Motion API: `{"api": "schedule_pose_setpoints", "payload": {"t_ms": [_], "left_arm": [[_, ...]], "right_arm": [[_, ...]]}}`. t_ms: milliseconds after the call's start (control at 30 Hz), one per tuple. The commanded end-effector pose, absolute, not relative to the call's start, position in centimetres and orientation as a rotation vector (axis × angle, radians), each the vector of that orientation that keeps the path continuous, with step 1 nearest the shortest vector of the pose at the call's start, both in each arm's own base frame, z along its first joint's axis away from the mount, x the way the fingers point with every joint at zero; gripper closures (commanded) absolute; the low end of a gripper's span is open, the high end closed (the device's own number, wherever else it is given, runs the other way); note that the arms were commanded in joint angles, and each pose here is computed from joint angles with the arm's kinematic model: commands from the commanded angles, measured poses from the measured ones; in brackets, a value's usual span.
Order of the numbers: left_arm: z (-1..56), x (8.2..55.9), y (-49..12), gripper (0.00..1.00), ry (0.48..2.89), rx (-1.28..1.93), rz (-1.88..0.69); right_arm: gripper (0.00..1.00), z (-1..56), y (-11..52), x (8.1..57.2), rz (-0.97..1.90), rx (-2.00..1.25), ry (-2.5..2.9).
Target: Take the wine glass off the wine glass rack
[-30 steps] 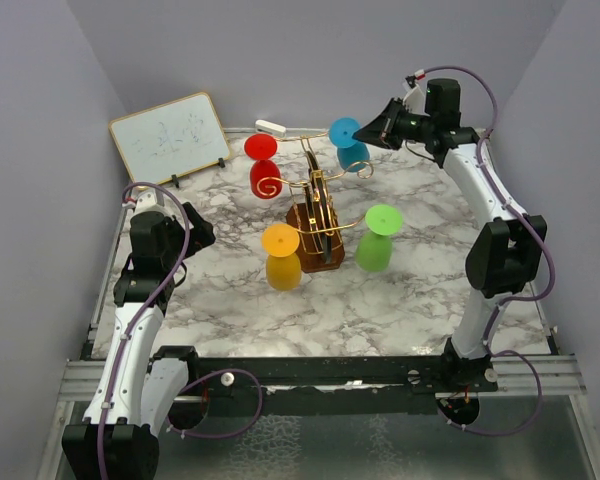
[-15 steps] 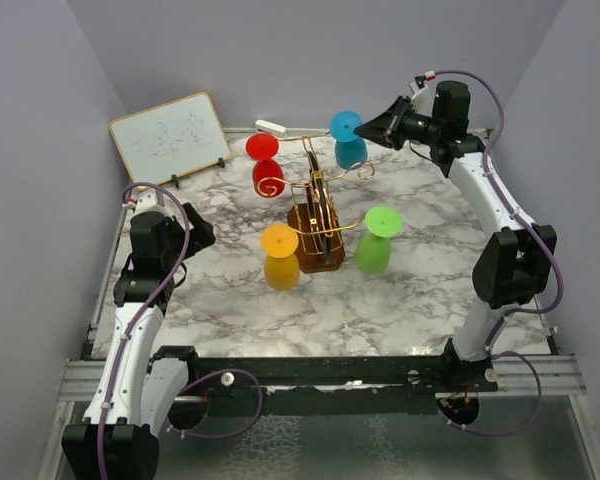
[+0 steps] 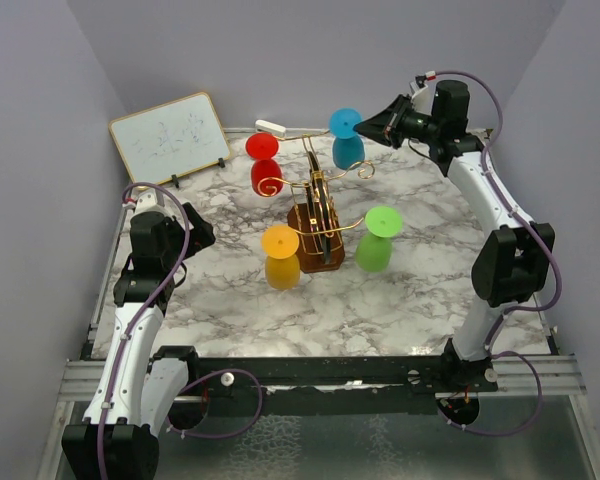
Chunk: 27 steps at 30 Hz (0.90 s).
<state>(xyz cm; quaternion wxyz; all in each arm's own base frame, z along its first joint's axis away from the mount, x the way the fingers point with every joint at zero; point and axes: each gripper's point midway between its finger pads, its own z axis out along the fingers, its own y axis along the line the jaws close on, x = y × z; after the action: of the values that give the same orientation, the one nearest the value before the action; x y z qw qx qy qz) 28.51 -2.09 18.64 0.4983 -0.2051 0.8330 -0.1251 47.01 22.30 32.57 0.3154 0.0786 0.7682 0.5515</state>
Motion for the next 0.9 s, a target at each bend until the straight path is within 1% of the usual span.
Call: {"api": "schedule_pose_setpoints", "payload": {"t_ms": [0, 367, 867], "left_arm": [[19.9, 28.8, -1.9, 0.01, 1.978, -0.5, -0.305], [20.0, 28.8, -2.0, 0.01, 1.978, -0.498, -0.306], [19.9, 28.9, -2.1, 0.01, 1.983, -0.494, -0.313]], "right_arm": [[0.99, 32.6, 22.1, 47.8, 1.422, 0.261, 2.006], [0.99, 32.0, 20.2, 48.7, 1.381, 0.421, 1.956], [0.99, 32.4, 18.6, 49.3, 1.453, 0.524, 1.867]]}}
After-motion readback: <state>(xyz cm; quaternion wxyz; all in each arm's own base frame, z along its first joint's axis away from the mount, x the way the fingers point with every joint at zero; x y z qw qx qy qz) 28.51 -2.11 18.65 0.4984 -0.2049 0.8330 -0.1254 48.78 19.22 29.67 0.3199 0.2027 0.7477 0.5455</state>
